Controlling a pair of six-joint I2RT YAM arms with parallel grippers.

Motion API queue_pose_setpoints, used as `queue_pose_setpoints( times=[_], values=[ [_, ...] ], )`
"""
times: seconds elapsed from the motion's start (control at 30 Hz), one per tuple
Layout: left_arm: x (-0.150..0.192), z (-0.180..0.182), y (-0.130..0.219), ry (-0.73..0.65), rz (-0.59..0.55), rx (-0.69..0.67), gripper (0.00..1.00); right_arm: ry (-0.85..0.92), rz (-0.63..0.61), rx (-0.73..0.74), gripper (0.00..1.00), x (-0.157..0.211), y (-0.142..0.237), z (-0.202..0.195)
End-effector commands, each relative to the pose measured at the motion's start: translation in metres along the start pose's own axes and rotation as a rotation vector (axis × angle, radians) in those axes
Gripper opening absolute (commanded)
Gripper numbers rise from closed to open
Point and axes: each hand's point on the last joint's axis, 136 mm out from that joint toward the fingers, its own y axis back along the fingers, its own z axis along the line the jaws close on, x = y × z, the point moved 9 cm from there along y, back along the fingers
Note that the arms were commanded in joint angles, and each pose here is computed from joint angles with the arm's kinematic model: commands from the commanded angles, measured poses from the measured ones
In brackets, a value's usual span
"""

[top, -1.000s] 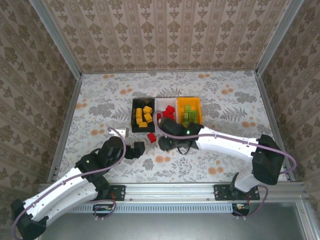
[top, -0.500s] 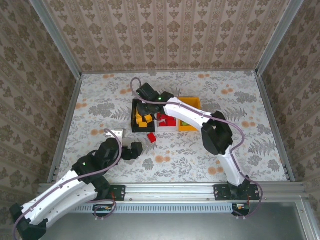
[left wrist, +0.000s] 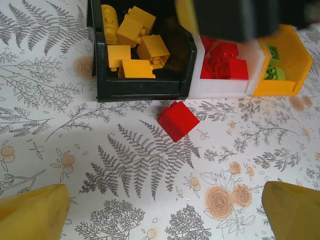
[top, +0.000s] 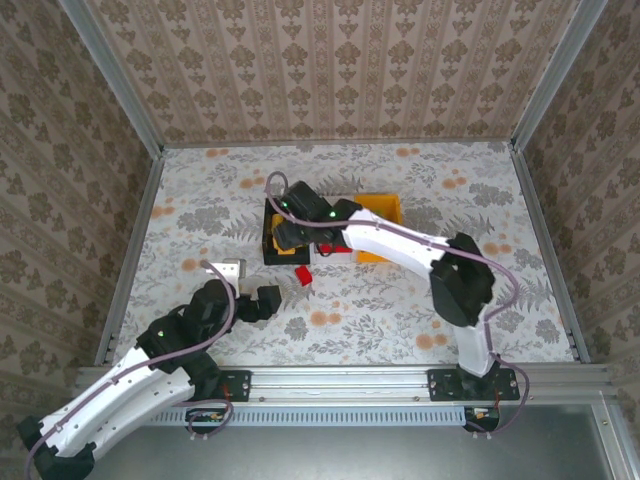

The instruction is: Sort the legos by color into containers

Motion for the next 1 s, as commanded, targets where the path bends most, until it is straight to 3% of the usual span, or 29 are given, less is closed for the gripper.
queue_pose_setpoints(
  times=[0.0,0.07,0.3,0.5,0.77,0.97],
  values=[
    [-0.011,0.0,0.01,0.006,-0.048,-0.013,1.0,0.012,-0.037,-0.047,0.71,0.024,0.017,0.014],
    [-0.012,0.0,0.011,0.002,-0.055,-0.017,1.0,0.042,-0.014,-0.052,0.79,0.046,0.015,0.021],
    [-0.009,0.003,0.009,0.009,-0.046,-0.031,1.0,0.031,0.098,0.034,0.79,0.089,-0.027,0.022],
    [-0.007,0.005,0.008,0.015,-0.039,-0.042,1.0,0.045,0.105,0.155,0.76,0.095,-0.048,0.013],
    [-0.006,0.005,0.007,0.023,-0.038,-0.043,1.0,0.032,0.135,0.189,0.74,0.097,-0.072,0.005],
    [-0.007,0.005,0.008,0.022,-0.041,-0.041,1.0,0.045,0.124,0.164,0.62,0.091,-0.079,0.009]
  ],
)
